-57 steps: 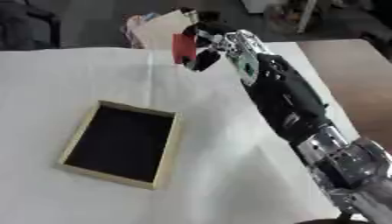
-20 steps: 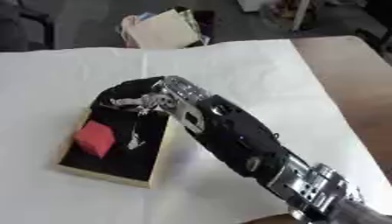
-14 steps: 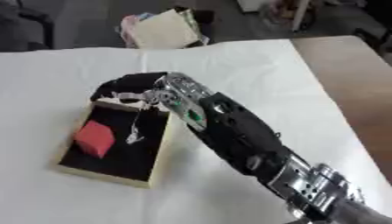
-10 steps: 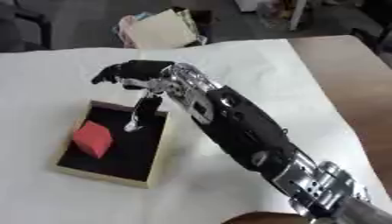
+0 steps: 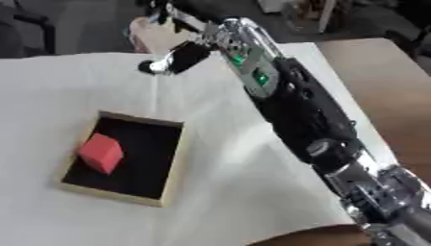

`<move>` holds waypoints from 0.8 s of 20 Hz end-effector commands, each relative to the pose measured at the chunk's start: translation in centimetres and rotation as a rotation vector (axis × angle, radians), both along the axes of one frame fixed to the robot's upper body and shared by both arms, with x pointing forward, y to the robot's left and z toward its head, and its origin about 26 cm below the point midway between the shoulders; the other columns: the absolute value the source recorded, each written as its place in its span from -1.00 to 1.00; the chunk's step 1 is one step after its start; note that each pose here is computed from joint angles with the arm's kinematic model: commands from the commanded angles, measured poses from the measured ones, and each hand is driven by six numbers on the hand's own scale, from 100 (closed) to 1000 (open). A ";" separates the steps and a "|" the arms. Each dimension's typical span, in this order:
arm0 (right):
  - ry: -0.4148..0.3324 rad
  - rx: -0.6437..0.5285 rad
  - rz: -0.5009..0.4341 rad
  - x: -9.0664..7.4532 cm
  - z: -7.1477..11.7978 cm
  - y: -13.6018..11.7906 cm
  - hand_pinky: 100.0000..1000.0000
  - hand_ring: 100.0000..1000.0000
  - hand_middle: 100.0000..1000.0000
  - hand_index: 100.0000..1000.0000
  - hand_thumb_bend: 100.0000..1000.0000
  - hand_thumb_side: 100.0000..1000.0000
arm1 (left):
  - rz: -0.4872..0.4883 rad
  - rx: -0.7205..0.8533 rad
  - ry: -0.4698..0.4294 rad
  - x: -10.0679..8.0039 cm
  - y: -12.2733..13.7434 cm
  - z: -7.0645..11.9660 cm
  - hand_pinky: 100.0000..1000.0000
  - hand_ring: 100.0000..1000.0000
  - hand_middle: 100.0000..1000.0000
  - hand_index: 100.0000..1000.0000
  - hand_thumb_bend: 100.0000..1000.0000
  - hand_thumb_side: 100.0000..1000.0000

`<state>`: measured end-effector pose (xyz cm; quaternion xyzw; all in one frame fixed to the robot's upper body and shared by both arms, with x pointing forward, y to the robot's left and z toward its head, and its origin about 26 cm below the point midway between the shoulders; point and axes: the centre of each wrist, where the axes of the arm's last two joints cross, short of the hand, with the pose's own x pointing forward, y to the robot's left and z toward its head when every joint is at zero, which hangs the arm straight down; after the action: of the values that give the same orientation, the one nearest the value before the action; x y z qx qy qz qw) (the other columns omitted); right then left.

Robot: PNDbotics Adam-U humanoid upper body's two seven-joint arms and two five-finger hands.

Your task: Pick up objects on the table and place them in the box.

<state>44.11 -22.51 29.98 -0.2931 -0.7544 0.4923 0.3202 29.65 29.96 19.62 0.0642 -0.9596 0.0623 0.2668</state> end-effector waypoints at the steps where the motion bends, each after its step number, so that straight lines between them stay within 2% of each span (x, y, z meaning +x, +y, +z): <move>1: -0.035 0.141 -0.101 0.3 2.5 -3.3 -0.04 0.38 0.47 0.84 -0.22 -0.20 | 0.018 0.007 -0.021 -0.3 0.4 0.6 0.55 0.14 0.19 0.57 -0.67 -0.23; 9: 0.023 0.511 -0.360 1.7 2.7 -10.9 -0.13 0.32 0.44 0.79 -0.32 -0.19 | 0.028 0.003 -0.016 -0.4 0.5 0.4 0.55 0.14 0.19 0.57 -0.67 -0.23; 10: 0.028 0.556 -0.389 1.7 2.6 -11.7 -0.15 0.30 0.42 0.77 -0.39 -0.21 | 0.029 0.004 -0.014 -0.4 0.5 0.4 0.55 0.14 0.19 0.57 -0.67 -0.23; 16: 0.053 0.826 -0.542 1.2 1.0 -16.6 -0.18 0.26 0.39 0.75 -0.53 -0.20 | 0.028 0.010 0.001 -0.4 0.5 0.2 0.56 0.15 0.19 0.57 -0.66 -0.23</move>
<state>46.04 -37.37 29.33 -0.3062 -0.7680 0.0933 0.5548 29.44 30.28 19.18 0.0745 -0.9560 0.0667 0.2758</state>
